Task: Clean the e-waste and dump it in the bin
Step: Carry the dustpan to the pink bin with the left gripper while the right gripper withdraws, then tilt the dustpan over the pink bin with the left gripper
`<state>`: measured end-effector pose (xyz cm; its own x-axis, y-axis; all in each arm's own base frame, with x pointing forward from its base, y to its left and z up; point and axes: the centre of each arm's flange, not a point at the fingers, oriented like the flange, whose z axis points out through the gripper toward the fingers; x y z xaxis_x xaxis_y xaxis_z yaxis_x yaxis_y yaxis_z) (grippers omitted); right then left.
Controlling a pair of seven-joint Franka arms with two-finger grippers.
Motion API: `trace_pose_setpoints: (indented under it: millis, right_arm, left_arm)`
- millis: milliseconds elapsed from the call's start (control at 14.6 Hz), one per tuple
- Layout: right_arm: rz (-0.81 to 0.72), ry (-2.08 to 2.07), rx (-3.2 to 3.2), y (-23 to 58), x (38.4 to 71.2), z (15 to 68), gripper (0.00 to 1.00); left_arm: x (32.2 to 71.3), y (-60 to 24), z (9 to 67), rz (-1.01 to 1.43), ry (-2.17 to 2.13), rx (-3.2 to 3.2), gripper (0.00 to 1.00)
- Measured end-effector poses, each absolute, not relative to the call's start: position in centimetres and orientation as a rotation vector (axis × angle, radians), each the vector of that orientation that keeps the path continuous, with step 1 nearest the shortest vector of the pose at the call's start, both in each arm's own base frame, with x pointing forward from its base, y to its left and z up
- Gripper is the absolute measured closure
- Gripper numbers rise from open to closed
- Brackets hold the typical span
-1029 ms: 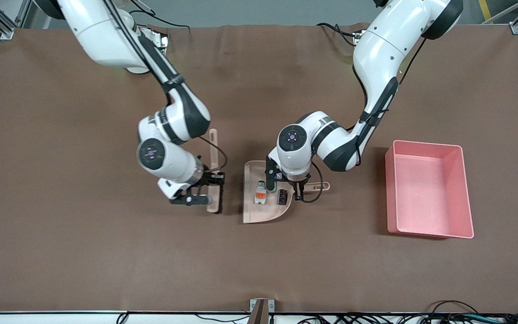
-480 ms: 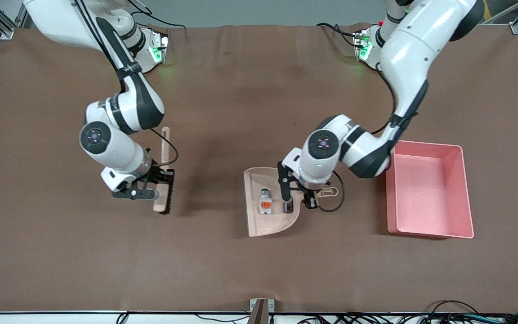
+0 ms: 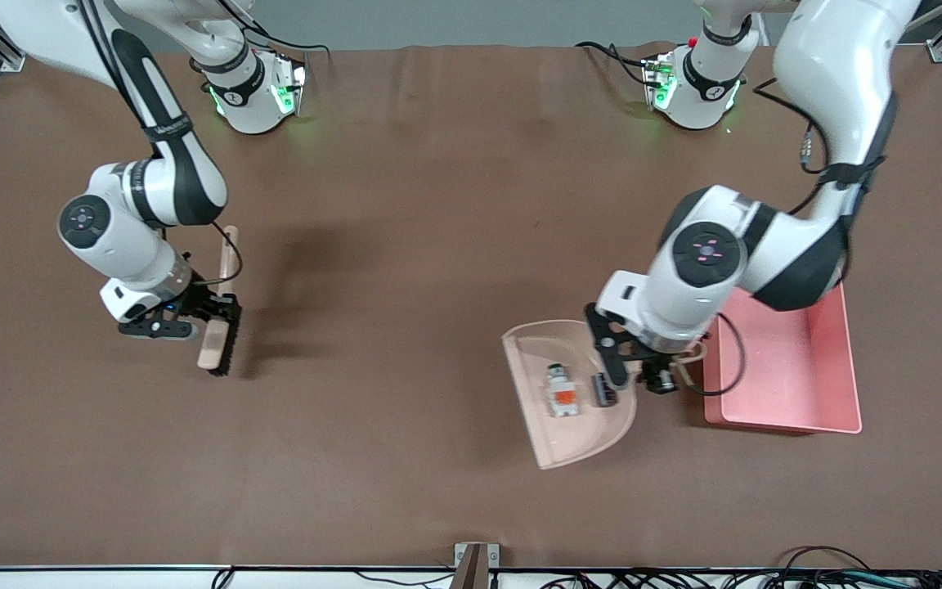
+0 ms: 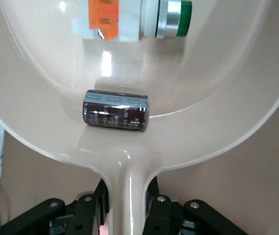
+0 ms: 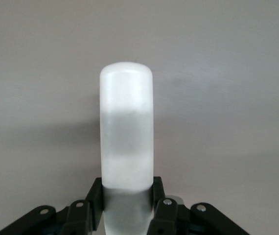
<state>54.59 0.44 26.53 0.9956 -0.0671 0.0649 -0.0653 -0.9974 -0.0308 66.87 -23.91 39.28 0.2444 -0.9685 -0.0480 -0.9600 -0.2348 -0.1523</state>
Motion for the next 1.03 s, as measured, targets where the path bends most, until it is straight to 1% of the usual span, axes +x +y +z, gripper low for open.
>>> trace_pose_setpoints:
  millis: [137,343,549,755,1029]
  right_arm:
    - [-0.105,0.118,-3.114,-3.4,53.9,25.9,0.57]
    - [-0.076,0.106,-3.117,-6.1,52.8,25.0,0.57]
    - [-0.064,0.112,-3.118,-7.0,51.4,23.7,0.57]
    - [-0.108,0.106,-3.119,-6.5,49.8,22.2,0.57]
    - [-0.115,0.104,-3.119,-6.3,49.4,21.8,0.57]
  left_arm:
    - [68.3,-18.2,40.3,-0.070,1.843,-2.335,0.67]
    - [69.4,-10.0,40.6,-0.030,1.847,-2.321,0.67]
    - [68.8,-4.0,41.4,0.021,1.879,-2.263,0.67]
    - [68.2,3.4,42.2,0.069,1.927,-2.208,0.67]
    - [66.2,12.4,40.2,0.200,1.941,-2.181,0.67]
